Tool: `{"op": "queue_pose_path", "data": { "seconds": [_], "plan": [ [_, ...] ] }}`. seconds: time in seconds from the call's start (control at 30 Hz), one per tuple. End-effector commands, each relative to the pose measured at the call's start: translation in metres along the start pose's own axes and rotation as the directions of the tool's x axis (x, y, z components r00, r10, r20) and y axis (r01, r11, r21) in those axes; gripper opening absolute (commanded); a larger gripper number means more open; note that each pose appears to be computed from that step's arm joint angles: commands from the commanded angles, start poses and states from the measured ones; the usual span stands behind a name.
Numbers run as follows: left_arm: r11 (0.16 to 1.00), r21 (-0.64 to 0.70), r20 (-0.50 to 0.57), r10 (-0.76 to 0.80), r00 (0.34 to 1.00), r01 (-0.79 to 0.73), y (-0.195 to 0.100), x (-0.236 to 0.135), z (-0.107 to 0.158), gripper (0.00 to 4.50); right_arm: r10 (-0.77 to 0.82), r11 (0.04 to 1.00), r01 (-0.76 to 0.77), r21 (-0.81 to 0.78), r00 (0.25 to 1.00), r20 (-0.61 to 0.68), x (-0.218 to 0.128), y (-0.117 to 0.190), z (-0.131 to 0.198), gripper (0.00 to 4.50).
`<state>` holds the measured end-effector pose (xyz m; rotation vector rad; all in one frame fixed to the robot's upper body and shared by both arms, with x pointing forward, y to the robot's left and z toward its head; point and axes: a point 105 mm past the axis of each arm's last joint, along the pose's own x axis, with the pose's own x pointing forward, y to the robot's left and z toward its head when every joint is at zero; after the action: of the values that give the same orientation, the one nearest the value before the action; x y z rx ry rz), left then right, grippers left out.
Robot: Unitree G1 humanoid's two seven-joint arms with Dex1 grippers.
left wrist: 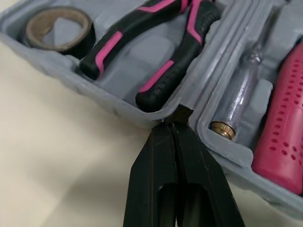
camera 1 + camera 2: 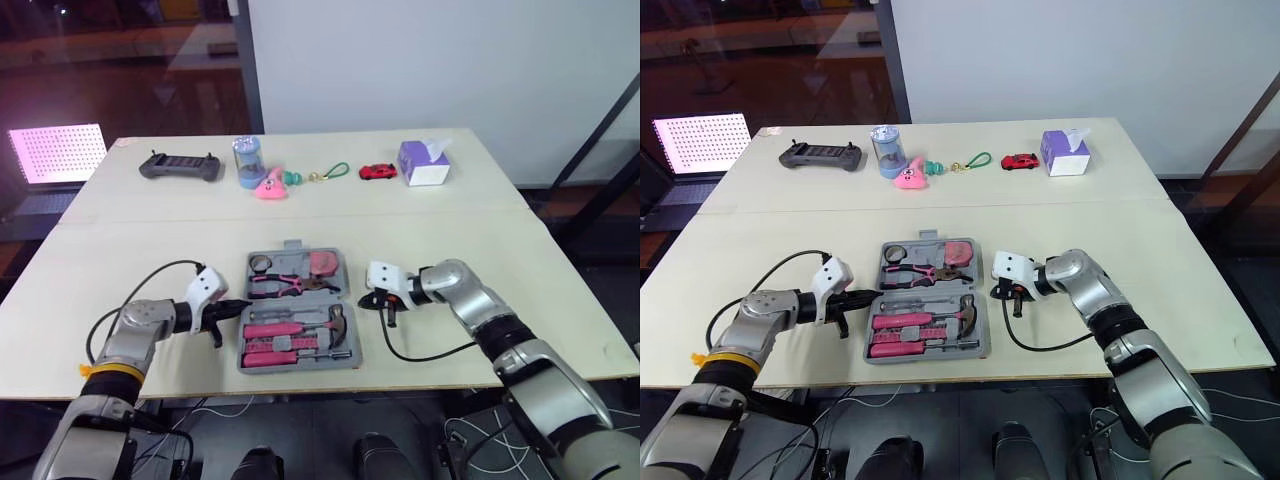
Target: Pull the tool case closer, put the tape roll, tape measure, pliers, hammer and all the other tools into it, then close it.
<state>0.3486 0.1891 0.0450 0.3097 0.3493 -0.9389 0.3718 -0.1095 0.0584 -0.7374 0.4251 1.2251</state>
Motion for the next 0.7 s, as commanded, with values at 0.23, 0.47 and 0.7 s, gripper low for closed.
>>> {"op": "queue_pose_path", "data": {
  "seconds": [0.23,0.47,0.7],
  "plan": [
    [0.998,0.031,0.011,-0.049,0.999,0.049,-0.01,0.015,0.006,0.0,0.03,0.997,-0.024,-0.079,0.996,0.083,0.018,0.002,0.028,0.04],
    [0.998,0.006,0.011,-0.058,0.998,0.058,-0.018,0.013,0.0,0.0,0.066,0.996,-0.059,-0.072,0.992,0.11,0.021,0.01,0.034,0.04],
    [0.998,-0.016,0.004,-0.066,0.998,0.066,-0.027,0.003,-0.007,0.0,0.117,0.992,-0.111,-0.054,0.985,0.128,0.024,0.029,0.037,0.04]
  ]
}}
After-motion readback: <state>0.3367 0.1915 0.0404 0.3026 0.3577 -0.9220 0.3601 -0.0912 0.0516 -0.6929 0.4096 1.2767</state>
